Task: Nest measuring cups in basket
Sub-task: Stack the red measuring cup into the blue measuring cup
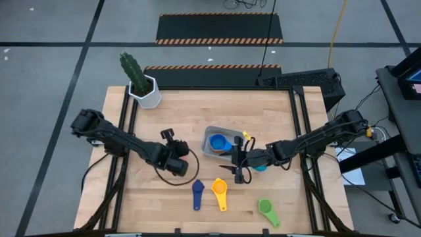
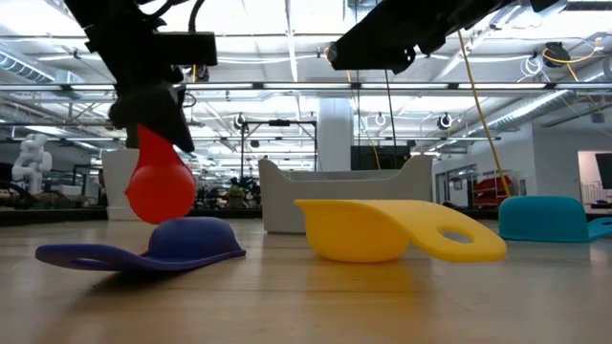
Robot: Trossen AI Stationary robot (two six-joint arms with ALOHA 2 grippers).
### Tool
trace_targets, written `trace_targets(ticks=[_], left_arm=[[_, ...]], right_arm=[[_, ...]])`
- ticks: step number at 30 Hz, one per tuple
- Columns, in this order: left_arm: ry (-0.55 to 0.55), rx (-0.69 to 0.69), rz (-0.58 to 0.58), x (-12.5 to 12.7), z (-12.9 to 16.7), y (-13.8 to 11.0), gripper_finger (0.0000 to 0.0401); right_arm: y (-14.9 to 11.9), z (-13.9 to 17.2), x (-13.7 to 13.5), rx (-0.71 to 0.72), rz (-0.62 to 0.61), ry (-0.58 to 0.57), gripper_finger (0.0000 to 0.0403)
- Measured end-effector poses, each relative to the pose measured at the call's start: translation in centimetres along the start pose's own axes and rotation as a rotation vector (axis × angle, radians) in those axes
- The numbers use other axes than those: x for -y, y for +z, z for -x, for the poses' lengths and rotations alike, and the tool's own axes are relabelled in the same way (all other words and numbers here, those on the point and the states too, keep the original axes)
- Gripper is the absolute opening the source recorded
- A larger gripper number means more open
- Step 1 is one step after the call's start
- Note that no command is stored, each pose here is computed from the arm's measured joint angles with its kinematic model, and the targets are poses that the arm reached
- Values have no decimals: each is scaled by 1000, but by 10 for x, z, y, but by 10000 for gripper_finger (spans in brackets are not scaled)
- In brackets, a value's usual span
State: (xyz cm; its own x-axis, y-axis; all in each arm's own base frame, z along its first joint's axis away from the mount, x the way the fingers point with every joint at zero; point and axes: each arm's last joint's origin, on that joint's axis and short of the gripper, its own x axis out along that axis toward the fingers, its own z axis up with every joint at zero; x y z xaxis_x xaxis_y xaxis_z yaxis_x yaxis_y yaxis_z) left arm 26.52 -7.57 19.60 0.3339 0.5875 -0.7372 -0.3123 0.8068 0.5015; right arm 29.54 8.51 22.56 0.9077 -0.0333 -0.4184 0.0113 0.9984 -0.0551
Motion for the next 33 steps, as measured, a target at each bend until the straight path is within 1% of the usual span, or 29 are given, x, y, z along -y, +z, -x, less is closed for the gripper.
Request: trace_targets(ticks=[5,10,14,16,20,28,33], left_arm=[[-14,42,35,6,4,1,1],[48,92,2,9,10,-1,1],[22,77,23,10,9,-1,2],[13,73,44,10,9,-1,9],[-14,56,66,11,9,-2,45],[-37,42,140,11,9,-2,132],[-95,4,167,14,10,-4,165]], right_arm=[[-1,0,0,-8,12,-3,194],[-1,0,0,-8,25,-3,194],[-1,0,1,-10,24,-6,194],[-1,0,1,-9,24,-6,194],[-1,0,1,-8,24,-6,194],[-1,0,1,-8,15,-4,194],[-1,0,1,-8,13,-3,194]])
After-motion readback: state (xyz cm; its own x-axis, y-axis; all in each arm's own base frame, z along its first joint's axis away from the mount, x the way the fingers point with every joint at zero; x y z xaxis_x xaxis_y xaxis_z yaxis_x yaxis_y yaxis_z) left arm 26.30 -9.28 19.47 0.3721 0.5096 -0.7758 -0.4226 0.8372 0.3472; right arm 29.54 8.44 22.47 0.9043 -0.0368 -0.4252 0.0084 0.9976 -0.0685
